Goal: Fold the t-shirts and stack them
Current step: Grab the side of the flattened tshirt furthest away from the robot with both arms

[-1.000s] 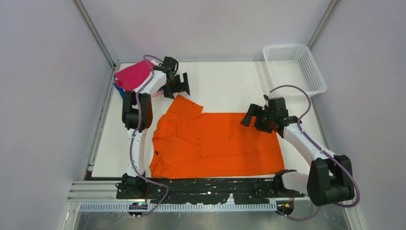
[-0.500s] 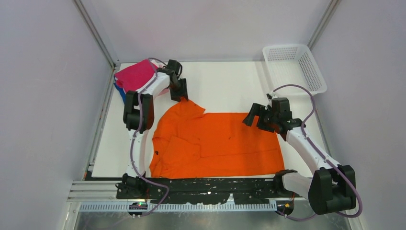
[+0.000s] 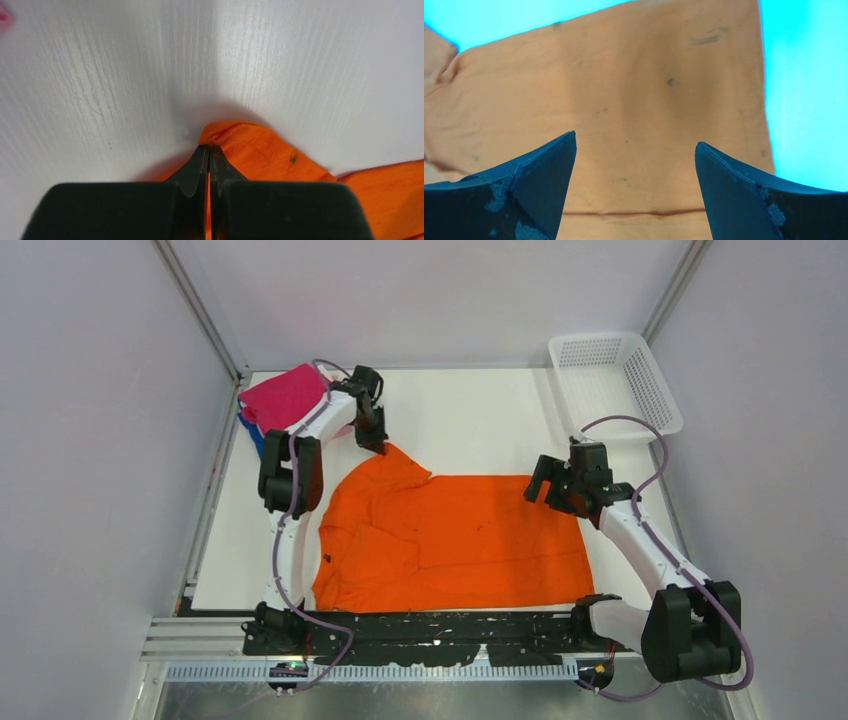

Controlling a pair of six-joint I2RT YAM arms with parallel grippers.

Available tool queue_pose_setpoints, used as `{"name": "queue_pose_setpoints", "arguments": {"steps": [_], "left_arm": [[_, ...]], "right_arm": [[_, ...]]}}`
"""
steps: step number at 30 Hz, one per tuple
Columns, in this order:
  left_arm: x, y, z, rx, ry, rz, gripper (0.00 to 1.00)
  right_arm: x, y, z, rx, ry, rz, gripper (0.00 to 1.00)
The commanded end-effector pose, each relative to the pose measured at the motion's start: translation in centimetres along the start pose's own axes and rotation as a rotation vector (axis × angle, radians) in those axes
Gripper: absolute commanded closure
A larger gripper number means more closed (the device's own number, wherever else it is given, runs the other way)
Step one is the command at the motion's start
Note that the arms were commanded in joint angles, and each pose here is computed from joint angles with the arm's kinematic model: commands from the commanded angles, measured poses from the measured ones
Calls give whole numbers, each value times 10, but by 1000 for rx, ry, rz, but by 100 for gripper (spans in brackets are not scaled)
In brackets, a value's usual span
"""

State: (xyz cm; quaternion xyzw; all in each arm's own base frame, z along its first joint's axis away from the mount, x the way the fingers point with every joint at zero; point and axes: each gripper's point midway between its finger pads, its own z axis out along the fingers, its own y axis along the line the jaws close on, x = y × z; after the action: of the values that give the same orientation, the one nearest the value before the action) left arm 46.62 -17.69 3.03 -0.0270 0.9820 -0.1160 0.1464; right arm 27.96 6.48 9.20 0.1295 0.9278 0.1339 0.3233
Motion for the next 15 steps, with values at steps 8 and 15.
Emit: {"name": "queue_pose_setpoints", "arguments": {"steps": [8,15], "left_arm": [[4,-22,-64,109,-218,65,100],[-2,-32,-77,161,-266,117,100]], "right_arm": [[-87,-42,40,412,-92,23,4],[-110,-51,82,635,-30,-43,3]]}}
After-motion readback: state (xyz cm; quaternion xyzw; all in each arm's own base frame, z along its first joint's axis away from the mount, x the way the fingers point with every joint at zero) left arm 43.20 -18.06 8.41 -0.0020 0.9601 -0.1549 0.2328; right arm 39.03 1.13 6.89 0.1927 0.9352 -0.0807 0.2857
